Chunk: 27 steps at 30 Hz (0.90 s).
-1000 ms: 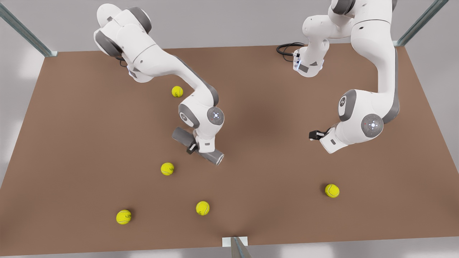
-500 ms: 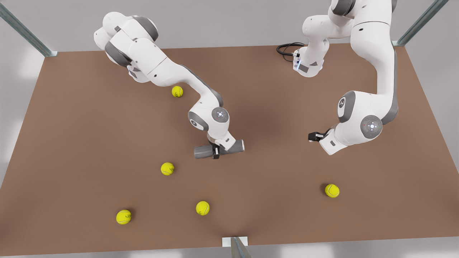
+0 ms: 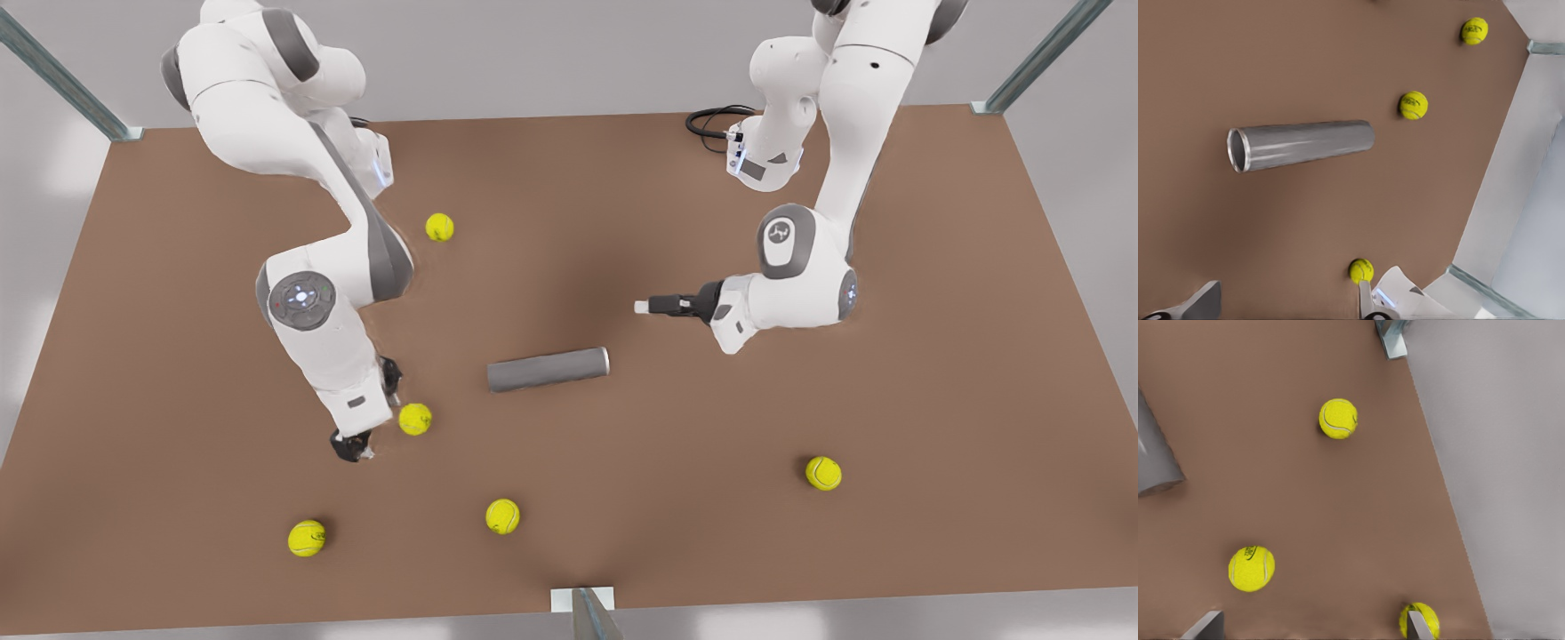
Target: Put the tennis tube upright
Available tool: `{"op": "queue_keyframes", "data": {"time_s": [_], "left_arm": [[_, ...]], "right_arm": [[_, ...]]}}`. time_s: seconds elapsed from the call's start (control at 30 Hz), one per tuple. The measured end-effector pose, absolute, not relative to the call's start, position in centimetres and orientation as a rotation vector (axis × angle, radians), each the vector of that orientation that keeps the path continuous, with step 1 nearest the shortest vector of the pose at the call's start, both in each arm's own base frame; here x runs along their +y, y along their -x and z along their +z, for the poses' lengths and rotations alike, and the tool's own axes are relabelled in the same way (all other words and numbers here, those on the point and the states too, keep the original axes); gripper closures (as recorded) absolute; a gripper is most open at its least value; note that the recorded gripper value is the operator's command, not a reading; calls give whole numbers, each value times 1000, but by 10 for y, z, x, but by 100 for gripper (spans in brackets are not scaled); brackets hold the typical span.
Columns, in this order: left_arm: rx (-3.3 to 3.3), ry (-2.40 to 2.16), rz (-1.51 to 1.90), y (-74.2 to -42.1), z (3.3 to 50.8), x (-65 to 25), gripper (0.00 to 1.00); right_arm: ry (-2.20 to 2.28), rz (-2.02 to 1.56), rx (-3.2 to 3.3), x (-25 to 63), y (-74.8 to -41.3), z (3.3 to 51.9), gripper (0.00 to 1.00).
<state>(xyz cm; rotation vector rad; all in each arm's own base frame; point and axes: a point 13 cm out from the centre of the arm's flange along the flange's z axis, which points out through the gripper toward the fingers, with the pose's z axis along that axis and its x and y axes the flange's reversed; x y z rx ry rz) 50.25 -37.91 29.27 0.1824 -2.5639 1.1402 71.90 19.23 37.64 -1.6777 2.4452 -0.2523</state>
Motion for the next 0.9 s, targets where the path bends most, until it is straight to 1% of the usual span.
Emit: {"op": "queue_keyframes", "data": {"time_s": [0.03,0.1,0.17,0.23,0.27,0.33,0.53,0.63,0.83,0.9], "left_arm": [[-2536,-219,1185,-494,287,-398,0],[-2518,-303,1246,-497,274,-416,0],[-2523,-385,1277,-510,252,-419,0],[-2548,-429,1274,-515,226,-424,0],[-2563,-444,1269,-517,215,-424,0],[-2598,-467,1266,-524,199,-420,0],[-2678,-488,1250,-546,154,-406,0],[-2710,-473,1255,-553,143,-406,0],[-2741,-383,1262,-538,139,-426,0],[-2743,-366,1256,-534,132,-428,0]], "right_arm": [[1596,-269,2517,147,-717,407,0],[1433,-235,2695,70,-684,434,0],[1297,-158,2841,45,-649,430,0],[1133,-62,2970,24,-612,410,0],[1036,-32,3018,13,-603,406,0],[879,-10,3068,3,-598,410,0],[604,7,3137,10,-607,410,0],[484,10,3172,7,-605,407,0],[297,14,3223,3,-601,402,0],[225,18,3238,-7,-601,398,0]]}}
